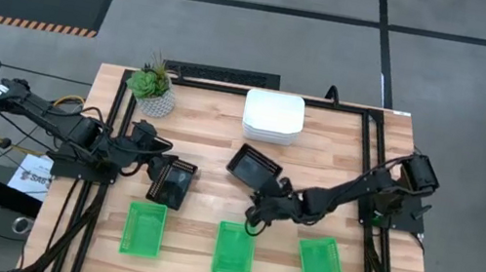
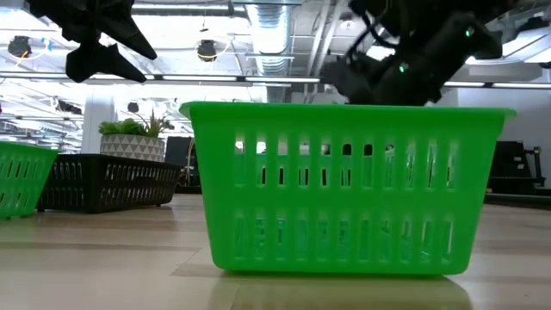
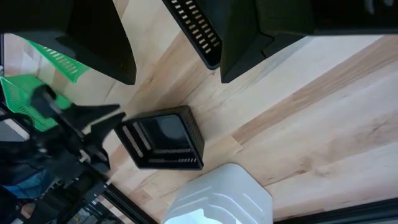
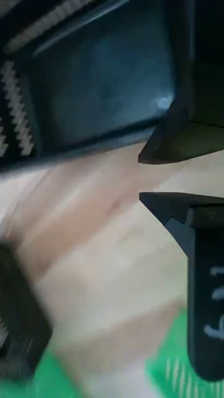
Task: Stack baskets by color
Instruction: Stack the right black bin on the middle black bin, then stack the left black bin on the right black bin
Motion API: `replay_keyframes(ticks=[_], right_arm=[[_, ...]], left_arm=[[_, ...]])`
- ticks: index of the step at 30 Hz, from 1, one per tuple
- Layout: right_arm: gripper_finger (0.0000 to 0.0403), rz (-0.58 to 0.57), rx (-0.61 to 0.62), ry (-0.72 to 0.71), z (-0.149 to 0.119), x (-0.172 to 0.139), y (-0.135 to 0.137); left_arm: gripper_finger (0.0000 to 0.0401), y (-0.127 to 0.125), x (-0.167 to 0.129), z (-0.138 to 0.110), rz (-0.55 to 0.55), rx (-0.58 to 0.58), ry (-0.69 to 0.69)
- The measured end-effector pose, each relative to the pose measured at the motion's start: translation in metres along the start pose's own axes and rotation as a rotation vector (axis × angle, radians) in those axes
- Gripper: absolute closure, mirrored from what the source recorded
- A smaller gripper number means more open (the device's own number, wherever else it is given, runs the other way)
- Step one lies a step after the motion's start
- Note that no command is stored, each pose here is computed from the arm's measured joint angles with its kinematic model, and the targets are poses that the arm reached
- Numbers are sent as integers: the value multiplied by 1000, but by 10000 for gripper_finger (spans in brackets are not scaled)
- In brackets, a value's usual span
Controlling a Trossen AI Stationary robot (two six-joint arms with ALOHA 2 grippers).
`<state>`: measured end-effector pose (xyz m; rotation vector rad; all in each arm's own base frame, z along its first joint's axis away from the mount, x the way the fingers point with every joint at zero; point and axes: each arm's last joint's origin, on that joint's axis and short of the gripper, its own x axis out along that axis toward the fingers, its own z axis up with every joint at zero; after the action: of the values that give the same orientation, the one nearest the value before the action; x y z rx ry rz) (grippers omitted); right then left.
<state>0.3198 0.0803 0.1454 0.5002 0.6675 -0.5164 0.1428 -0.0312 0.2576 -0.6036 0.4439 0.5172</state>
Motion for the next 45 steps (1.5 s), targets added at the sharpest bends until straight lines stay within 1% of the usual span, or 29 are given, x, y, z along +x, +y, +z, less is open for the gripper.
replay_keyframes(ticks=[3,6,12,15,18,20,23,28,30,32,34,36,40,43,45], right_arm=[[297,-92,32,36,-2,2,-11],[297,-142,46,27,-4,1,-14],[297,-190,88,-14,-2,-1,-17],[297,-204,90,-15,-1,-2,-19],[297,-175,102,-30,5,-7,-17],[297,-147,88,-19,7,-15,-15],[297,-81,103,-39,12,-31,-8],[297,62,67,-92,22,-58,6],[297,116,91,-125,27,-63,11],[297,135,82,-140,32,-64,16],[297,141,51,-153,39,-61,26],[297,137,13,-160,45,-55,35],[297,118,-69,-154,55,-31,54],[297,125,-110,-138,64,-13,68],[297,105,-128,-100,68,-5,72]], left_arm=[[177,0,0,0,0,-2,0],[177,0,0,0,0,-7,0],[177,0,0,0,0,-7,0],[177,0,0,0,-1,-7,3],[177,1,0,-2,4,4,24],[177,3,0,-3,14,10,51],[177,7,0,-6,51,-13,81],[177,12,-1,-10,86,-33,132],[177,14,-2,-12,94,-51,171],[177,16,-2,-15,107,-76,217],[177,19,-3,-18,125,-106,271],[177,23,-5,-21,167,-137,323],[177,36,-10,-28,311,-179,420],[177,36,-9,-29,313,-208,418],[177,35,-6,-32,327,-202,427]])
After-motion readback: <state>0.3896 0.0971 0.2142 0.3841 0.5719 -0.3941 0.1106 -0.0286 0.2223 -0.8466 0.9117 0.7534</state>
